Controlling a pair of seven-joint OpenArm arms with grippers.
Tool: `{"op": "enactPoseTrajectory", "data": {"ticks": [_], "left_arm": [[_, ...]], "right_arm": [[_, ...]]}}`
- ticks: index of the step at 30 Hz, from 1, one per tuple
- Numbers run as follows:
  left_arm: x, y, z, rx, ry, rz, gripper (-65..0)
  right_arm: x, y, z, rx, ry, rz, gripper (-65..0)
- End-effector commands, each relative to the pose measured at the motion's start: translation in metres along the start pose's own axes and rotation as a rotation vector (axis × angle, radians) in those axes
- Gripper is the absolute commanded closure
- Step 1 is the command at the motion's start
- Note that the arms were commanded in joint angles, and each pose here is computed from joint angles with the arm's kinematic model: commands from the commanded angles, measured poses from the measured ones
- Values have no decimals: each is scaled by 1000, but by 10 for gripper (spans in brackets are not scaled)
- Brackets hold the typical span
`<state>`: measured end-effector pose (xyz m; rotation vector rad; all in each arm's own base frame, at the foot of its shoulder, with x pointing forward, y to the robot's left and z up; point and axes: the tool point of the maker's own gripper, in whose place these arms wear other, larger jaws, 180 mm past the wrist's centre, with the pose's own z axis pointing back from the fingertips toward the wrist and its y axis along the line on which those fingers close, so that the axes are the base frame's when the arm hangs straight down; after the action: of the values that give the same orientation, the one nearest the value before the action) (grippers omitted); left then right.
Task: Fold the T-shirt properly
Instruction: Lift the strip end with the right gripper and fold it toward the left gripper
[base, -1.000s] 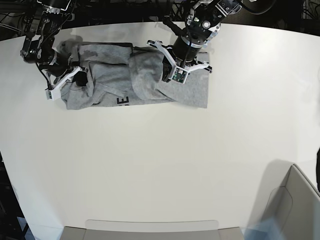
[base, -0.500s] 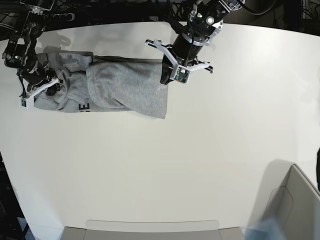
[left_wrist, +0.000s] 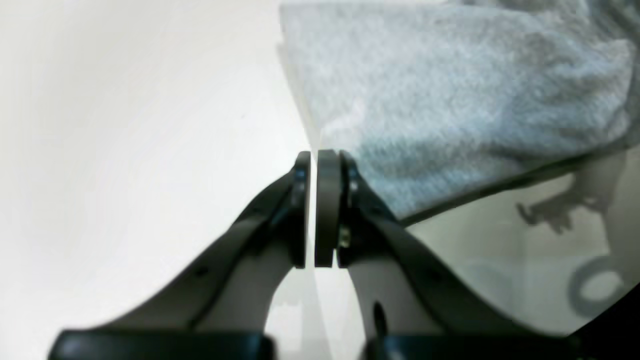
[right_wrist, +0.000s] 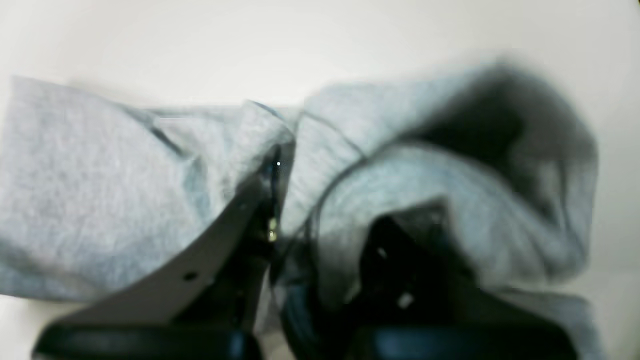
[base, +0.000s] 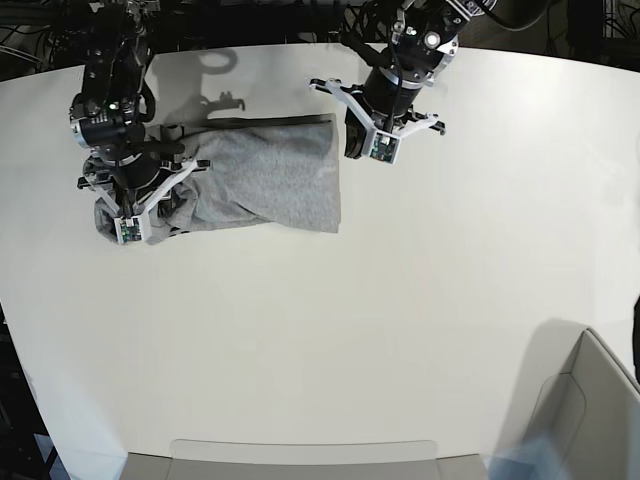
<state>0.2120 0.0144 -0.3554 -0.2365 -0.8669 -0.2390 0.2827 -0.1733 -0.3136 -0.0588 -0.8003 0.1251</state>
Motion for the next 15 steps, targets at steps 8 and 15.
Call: {"op": "enactPoseTrajectory", "data": {"ticks": [8, 15], "left_arm": [[9, 0, 2, -2, -31, -5, -20], [6, 1, 0, 2, -24, -11, -20]], "right_arm": [[37, 71, -1, 58, -101, 195, 0], [63, 129, 4, 44, -223, 385, 0]]}}
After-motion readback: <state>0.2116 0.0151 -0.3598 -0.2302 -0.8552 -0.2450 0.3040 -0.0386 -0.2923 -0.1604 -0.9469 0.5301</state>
